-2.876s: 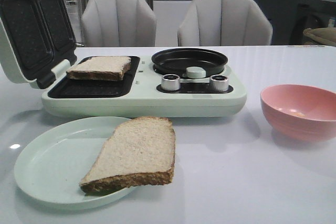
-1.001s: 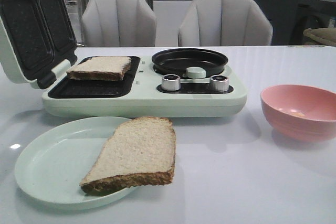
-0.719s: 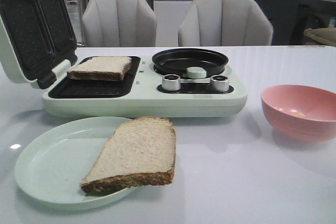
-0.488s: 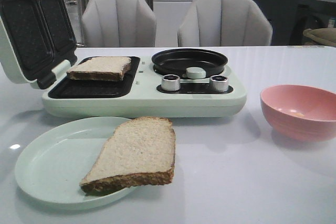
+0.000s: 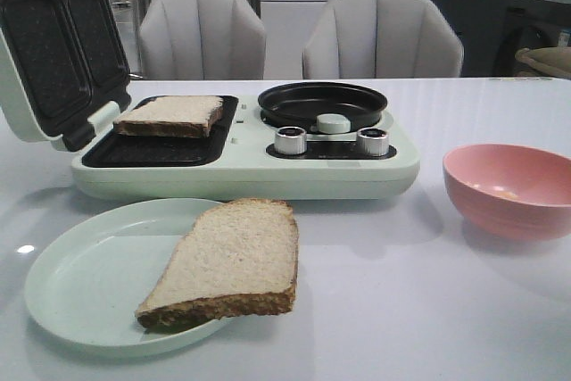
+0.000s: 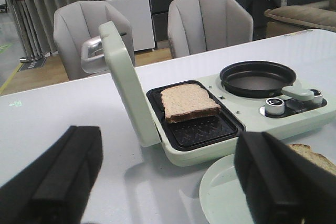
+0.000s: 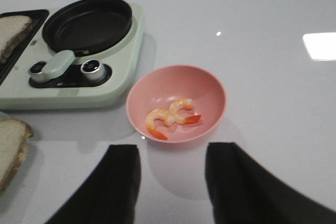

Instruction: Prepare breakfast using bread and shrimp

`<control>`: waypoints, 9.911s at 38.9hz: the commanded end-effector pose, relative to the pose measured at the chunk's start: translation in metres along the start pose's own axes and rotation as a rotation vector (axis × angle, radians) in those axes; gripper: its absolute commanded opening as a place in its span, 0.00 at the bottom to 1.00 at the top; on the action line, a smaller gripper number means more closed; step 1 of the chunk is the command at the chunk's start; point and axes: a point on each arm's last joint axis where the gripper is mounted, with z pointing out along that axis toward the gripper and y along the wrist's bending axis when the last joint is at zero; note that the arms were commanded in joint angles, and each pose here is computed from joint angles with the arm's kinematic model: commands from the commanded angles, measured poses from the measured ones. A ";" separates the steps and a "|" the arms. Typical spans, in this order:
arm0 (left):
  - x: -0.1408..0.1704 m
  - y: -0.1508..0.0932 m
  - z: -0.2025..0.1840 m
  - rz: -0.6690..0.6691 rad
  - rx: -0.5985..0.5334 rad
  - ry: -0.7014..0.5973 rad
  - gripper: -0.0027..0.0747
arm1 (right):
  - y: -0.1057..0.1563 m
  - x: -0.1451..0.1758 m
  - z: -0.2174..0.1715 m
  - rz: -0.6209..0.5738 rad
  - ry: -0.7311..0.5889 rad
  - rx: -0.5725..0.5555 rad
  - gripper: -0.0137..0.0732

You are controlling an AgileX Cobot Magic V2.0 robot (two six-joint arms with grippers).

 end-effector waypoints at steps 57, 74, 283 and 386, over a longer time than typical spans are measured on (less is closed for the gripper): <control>-0.015 0.000 -0.002 -0.020 0.009 -0.101 0.76 | 0.123 0.036 0.252 0.316 0.708 -0.481 0.73; -0.015 0.000 -0.002 -0.020 0.009 -0.101 0.76 | 0.140 0.031 0.255 0.267 0.685 -0.518 0.35; -0.115 0.001 0.127 -0.097 0.055 0.159 0.76 | 0.004 0.021 -0.045 -0.193 -0.436 -0.208 0.61; -0.065 0.042 0.344 -0.509 0.084 0.464 0.19 | 0.004 0.021 -0.045 -0.193 -0.436 -0.208 0.61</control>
